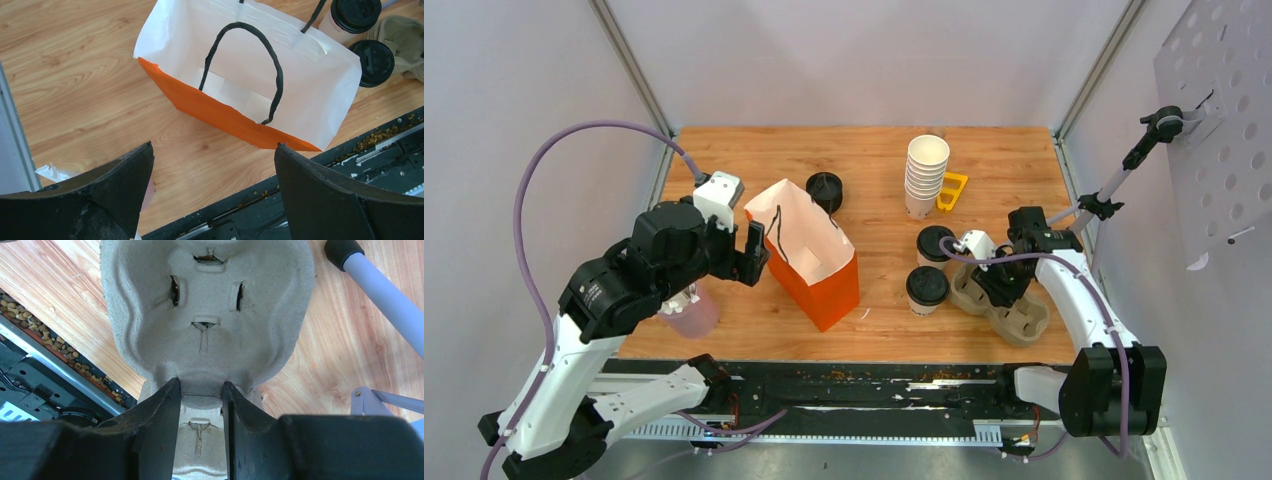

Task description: Pack the takeout coffee

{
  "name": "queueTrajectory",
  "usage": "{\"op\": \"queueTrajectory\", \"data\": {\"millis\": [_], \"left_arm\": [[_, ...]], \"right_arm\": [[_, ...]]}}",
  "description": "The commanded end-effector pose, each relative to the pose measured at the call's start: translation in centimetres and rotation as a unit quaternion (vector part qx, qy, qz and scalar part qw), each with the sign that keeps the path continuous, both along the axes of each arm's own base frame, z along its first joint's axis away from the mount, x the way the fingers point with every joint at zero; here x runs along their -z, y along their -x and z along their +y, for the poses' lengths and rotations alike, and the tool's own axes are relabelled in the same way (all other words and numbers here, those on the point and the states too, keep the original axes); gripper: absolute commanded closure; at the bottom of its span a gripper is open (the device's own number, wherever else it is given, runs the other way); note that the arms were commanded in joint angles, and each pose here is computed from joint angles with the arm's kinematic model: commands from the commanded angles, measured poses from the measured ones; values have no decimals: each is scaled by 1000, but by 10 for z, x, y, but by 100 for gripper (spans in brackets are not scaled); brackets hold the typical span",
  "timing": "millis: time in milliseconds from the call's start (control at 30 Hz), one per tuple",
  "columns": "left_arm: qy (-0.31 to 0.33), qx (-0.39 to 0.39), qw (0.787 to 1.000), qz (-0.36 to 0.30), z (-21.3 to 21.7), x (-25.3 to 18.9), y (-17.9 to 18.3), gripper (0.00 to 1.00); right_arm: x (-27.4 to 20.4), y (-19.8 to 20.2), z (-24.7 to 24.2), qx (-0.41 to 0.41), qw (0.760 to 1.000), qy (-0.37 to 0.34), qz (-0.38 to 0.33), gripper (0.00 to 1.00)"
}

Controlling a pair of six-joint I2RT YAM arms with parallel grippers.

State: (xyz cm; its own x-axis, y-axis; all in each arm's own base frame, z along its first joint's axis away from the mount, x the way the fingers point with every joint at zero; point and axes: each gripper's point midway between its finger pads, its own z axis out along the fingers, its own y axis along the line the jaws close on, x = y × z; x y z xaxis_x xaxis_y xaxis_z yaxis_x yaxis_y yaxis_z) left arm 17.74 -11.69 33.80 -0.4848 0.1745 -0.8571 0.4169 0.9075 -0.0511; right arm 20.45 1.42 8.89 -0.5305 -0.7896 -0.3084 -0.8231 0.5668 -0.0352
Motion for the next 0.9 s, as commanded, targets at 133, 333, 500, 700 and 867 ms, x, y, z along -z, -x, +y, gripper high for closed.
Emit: {"op": "queueTrajectory", "data": {"millis": [133, 333, 500, 700, 867], "left_arm": [[6, -2, 1000, -13, 1, -6, -2, 3], [4, -1, 1000, -15, 1, -6, -2, 3], [4, 1, 1000, -14, 2, -5, -1, 3], [5, -1, 1000, -17, 3, -7, 0, 3], [9, 0, 1000, -14, 2, -7, 1, 2]], "right_arm": [[-24, -22, -1, -9, 999, 2, -37, 72], [-27, -19, -1, -10, 999, 3, -33, 73], [-24, -15, -2, -6, 1000, 5, -26, 73], [-19, -8, -1, -4, 1000, 2, -22, 72], [-31, -14, -5, 1, 999, 12, -40, 72]]}}
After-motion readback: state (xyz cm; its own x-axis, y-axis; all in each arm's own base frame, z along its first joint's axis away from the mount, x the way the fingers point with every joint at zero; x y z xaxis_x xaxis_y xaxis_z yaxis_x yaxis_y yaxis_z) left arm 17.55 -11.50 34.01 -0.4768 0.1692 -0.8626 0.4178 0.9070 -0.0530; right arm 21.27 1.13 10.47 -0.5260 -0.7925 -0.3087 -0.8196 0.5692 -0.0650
